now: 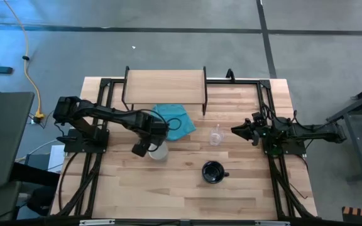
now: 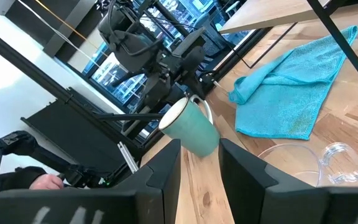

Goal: Stack small to large cups/mugs on shelf
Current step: Put the light blue mug on the shelf

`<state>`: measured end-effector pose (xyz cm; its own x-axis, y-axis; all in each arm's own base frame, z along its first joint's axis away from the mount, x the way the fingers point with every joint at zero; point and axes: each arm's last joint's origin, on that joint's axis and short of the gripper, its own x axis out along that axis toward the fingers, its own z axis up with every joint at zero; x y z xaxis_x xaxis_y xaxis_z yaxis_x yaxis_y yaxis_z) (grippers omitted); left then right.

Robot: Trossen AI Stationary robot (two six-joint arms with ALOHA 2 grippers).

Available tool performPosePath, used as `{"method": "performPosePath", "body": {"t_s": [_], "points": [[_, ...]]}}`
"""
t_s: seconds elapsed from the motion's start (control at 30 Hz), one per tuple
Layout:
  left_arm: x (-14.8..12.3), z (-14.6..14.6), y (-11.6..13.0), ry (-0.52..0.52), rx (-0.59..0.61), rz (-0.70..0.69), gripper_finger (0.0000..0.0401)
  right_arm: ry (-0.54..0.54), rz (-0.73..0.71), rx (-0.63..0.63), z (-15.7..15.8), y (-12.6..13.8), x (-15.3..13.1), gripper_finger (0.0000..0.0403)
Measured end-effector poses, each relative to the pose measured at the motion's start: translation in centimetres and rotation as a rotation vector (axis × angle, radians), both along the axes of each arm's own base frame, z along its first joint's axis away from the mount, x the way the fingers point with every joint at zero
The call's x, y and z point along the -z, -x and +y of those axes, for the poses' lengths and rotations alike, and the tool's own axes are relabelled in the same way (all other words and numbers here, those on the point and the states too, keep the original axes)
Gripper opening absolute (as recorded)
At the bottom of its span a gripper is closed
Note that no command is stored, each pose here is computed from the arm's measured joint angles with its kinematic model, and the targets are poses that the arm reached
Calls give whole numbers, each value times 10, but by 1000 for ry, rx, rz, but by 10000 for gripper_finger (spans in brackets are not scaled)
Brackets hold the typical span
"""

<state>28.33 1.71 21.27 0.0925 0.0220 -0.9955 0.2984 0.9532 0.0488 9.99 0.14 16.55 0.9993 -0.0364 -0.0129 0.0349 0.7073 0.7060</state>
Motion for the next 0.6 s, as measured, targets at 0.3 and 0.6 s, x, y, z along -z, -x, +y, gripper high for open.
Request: {"method": "performPosePath", "body": {"t_s": [0.3,0.6], "points": [[0,-3,0,29,-314,-2,170,12,1,0,0,0,0,101],[0,-32,2,51,-268,18,166,34,5,-15,0,0,0,101]]}}
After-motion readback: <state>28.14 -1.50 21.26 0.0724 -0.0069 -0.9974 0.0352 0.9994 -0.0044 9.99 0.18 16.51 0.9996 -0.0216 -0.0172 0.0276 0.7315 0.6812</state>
